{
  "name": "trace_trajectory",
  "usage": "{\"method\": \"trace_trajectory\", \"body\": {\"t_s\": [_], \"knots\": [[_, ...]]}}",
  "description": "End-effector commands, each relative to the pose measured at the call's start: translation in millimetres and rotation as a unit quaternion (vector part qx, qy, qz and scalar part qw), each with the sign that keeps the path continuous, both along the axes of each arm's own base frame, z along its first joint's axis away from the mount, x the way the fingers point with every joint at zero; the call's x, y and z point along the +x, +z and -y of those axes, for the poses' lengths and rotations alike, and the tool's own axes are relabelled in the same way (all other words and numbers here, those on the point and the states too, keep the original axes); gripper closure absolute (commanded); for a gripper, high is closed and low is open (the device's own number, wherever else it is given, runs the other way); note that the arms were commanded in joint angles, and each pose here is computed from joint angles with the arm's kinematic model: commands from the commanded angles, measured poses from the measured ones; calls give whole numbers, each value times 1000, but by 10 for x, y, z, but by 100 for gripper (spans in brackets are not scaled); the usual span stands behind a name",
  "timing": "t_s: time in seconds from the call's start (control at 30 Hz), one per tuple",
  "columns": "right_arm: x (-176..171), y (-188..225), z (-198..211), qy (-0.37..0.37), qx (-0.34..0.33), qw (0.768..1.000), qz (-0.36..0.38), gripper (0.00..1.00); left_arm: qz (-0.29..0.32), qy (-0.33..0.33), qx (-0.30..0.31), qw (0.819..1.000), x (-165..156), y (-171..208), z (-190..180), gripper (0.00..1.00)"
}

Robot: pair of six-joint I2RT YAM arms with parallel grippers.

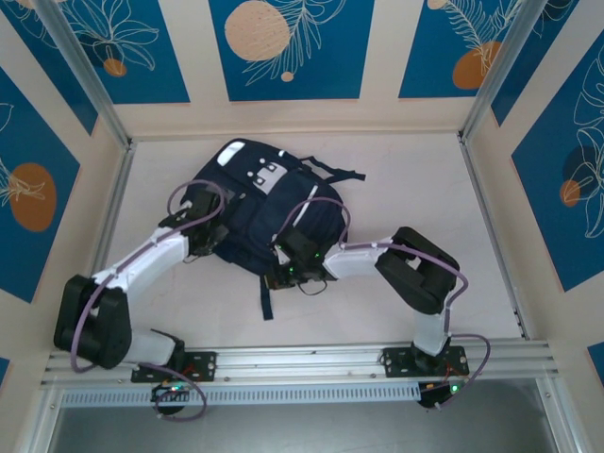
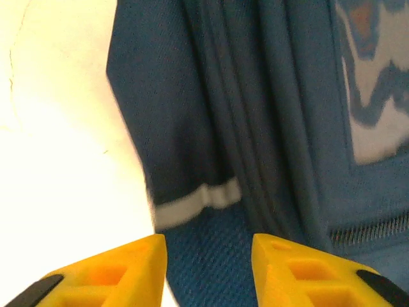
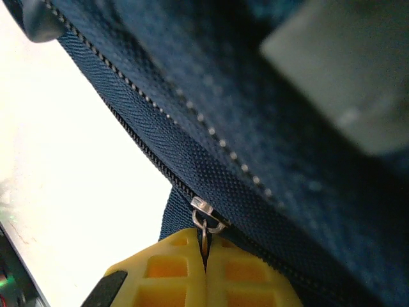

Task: Pack the student bag
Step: Zip the student bag at the center of the table.

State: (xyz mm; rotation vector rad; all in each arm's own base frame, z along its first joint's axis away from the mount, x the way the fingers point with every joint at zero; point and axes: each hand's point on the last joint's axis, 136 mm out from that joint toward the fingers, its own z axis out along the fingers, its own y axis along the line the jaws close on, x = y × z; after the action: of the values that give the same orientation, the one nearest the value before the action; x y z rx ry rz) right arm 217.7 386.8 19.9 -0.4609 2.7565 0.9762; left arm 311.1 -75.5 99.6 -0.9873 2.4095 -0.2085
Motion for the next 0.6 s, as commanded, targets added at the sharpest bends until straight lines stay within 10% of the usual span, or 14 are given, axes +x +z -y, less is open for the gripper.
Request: {"method": "trace_trajectory", "body": {"t_s": [0.0, 0.57], "knots": [[26, -164, -16, -26, -1, 999, -40, 100, 26, 3, -60, 998, -147, 8, 76, 52], [60, -214, -18, -49, 32, 995, -78, 100, 47, -41, -167, 984, -386, -293, 623, 38]]}}
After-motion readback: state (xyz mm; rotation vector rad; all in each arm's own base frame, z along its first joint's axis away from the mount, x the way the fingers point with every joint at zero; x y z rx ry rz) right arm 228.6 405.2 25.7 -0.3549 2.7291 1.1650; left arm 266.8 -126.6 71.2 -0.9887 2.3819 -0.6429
